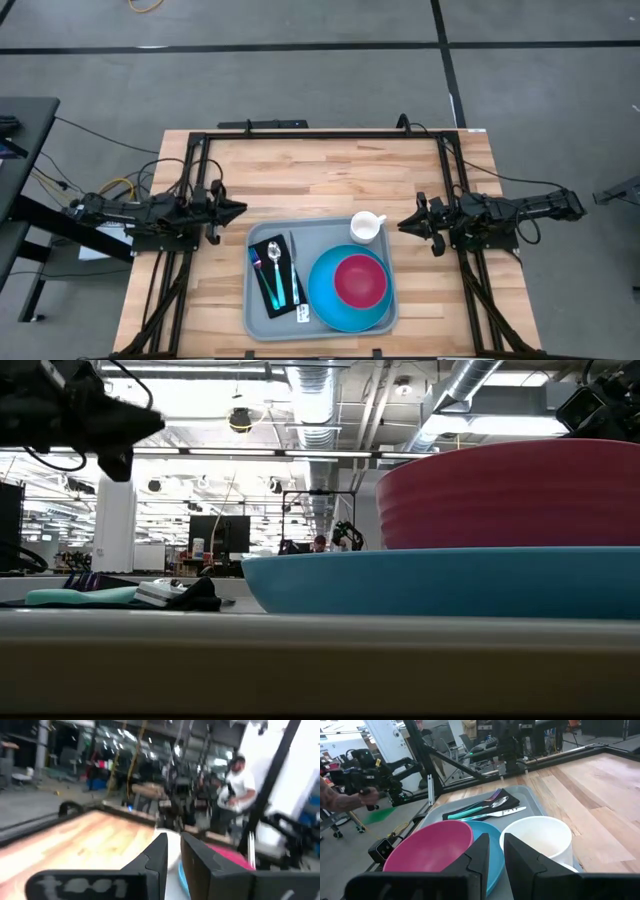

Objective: Set up tray
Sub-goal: Return to home position

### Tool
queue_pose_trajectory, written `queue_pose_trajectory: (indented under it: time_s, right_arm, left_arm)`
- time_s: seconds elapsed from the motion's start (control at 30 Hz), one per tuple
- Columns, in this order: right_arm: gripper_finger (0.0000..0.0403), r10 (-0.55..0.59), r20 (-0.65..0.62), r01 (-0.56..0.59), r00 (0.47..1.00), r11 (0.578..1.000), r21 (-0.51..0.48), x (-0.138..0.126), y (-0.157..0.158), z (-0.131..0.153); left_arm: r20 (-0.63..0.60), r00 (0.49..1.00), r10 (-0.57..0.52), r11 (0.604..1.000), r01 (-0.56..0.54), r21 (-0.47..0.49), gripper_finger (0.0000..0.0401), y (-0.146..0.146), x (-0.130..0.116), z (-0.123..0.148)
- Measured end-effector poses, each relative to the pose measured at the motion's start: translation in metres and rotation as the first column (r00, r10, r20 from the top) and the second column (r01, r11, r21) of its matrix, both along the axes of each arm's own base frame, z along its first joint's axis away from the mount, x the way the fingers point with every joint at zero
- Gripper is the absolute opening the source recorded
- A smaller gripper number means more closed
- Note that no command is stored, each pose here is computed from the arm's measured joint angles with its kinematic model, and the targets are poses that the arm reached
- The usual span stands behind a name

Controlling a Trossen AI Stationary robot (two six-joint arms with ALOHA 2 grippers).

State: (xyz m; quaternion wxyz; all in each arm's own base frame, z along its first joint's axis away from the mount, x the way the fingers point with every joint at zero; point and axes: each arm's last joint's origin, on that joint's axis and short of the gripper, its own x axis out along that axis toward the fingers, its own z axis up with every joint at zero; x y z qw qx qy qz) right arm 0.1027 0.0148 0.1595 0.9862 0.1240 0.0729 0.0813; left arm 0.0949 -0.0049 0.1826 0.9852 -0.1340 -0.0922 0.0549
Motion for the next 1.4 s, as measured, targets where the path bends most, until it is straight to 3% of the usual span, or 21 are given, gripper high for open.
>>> queue_pose_trajectory:
  time_s: [0.13,0.47,0.77,0.93,1.1,1.4]
  right_arm:
    - [0.0051,0.000,-0.001,0.000,1.000,1.000,0.000,0.0000,0.0000,-0.0001]
    - [0.0051,-0.001,-0.001,0.001,1.000,1.000,0.000,0.0000,0.0000,-0.0001]
    - [0.0051,-0.001,-0.001,0.001,1.000,1.000,0.000,0.0000,0.0000,-0.0001]
    - [0.0051,0.000,-0.001,0.000,1.000,1.000,-0.001,0.0000,0.0000,-0.0001]
    - [0.0051,-0.001,-0.001,0.001,1.000,1.000,0.000,0.0000,0.0000,-0.0001]
    - [0.0051,0.000,-0.001,0.000,1.000,1.000,-0.001,0.0000,0.0000,-0.0001]
  left_arm:
    - [-0.105,0.994,-0.039,0.999,0.042,0.020,0.0040,-0.0013,0.0011,-0.0082]
    - [-0.151,0.975,-0.161,0.981,0.175,0.079,0.0040,-0.0052,0.0010,-0.0108]
    - [-0.151,0.977,-0.151,0.985,0.162,0.065,0.0040,-0.0048,0.0011,-0.0109]
    - [-0.166,0.978,-0.127,0.969,0.158,0.192,0.0040,-0.0048,0.0011,-0.0110]
    - [-0.163,0.978,-0.130,0.974,0.156,0.164,0.0040,-0.0047,0.0011,-0.0110]
    - [-0.167,0.978,-0.123,0.967,0.156,0.201,0.0040,-0.0047,0.0011,-0.0111]
